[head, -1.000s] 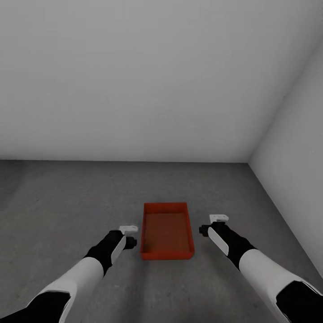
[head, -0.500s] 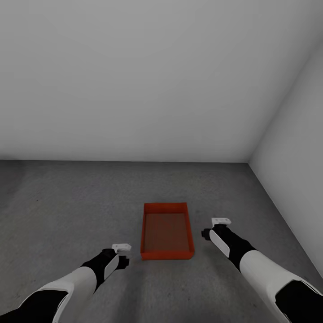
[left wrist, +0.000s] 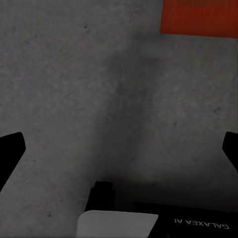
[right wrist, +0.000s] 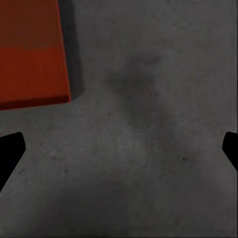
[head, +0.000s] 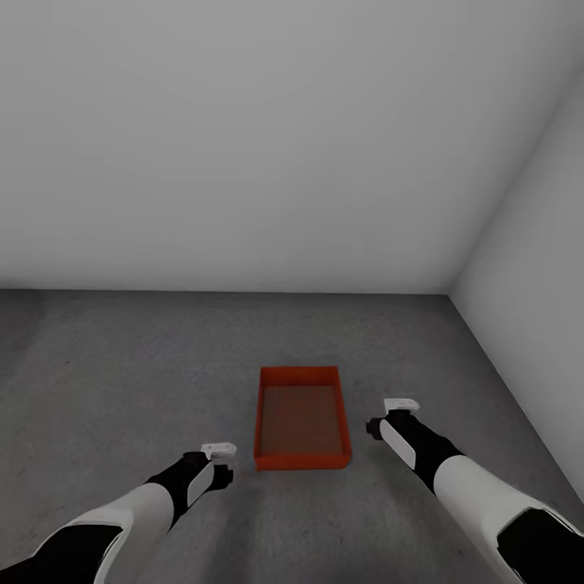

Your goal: Move the two storage containers from the living room to the garage. In the garage, place one container on the floor and stack the other container on top of it (either order is fine).

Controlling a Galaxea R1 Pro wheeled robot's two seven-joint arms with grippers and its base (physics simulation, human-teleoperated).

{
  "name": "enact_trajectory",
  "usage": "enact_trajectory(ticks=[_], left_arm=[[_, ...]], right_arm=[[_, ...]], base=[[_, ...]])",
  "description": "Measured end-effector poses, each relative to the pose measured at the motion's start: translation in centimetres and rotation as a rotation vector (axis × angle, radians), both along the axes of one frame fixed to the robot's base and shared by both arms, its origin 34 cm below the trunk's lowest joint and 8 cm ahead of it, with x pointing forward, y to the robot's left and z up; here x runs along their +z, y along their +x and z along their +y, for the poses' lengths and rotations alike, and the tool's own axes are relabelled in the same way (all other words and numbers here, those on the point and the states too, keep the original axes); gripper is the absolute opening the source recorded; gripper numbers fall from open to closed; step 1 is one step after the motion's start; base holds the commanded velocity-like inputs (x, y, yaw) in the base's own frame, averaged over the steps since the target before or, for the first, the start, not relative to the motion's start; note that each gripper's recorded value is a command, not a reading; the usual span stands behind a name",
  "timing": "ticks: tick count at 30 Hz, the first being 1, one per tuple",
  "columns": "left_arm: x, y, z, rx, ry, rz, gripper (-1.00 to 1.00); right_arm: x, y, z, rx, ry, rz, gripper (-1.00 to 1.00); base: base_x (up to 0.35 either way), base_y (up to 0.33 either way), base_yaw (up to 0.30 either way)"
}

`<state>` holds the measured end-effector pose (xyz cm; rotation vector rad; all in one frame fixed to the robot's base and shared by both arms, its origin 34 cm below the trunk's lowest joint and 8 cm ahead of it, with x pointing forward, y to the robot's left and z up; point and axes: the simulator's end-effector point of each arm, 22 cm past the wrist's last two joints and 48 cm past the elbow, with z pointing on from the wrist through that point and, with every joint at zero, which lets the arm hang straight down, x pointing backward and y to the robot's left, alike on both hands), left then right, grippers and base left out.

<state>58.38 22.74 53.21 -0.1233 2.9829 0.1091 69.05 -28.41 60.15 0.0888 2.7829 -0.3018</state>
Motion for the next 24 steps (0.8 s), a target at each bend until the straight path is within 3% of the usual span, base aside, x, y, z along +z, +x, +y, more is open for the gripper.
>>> enact_trajectory(ticks=[2,8,14,17,18,20,22,24], left_arm=[[-0.1,-0.3,0.0,0.0,0.0,0.007,1.0],[-0.8,-2.4,0.2,-0.002,0.003,0.053,1.0],[-1.4,-4.0,1.4,0.001,0.018,0.089,1.0],[-1.5,-4.6,1.4,0.002,0.018,0.097,1.0],[-2.1,-6.4,1.4,0.002,0.018,0.121,1.0],[-2.9,-9.0,1.5,0.004,0.02,0.146,1.0],[-3.7,-11.4,1.8,0.008,0.026,0.153,1.0],[-4.3,-13.6,3.1,0.018,0.044,0.15,1.0]], right_arm=[[-1.0,-1.6,-0.7,-0.008,-0.014,0.03,1.0],[-2.4,-3.3,-0.4,-0.023,-0.013,0.034,1.0],[-8.0,-15.4,0.5,-0.039,-0.015,0.162,1.0],[-10.5,-23.7,0.9,-0.051,-0.02,0.241,1.0],[-11.4,-27.8,1.5,-0.059,-0.021,0.28,1.0],[-12.0,-31.8,2.1,-0.066,-0.029,0.324,1.0],[-12.3,-35.0,2.2,-0.071,-0.046,0.355,1.0],[-12.3,-36.8,2.7,-0.077,-0.057,0.343,1.0]], base=[[0.0,0.0,0.0],[0.0,0.0,0.0],[0.0,0.0,0.0],[0.0,0.0,0.0],[0.0,0.0,0.0],[0.0,0.0,0.0],[0.0,0.0,0.0],[0.0,0.0,0.0]])
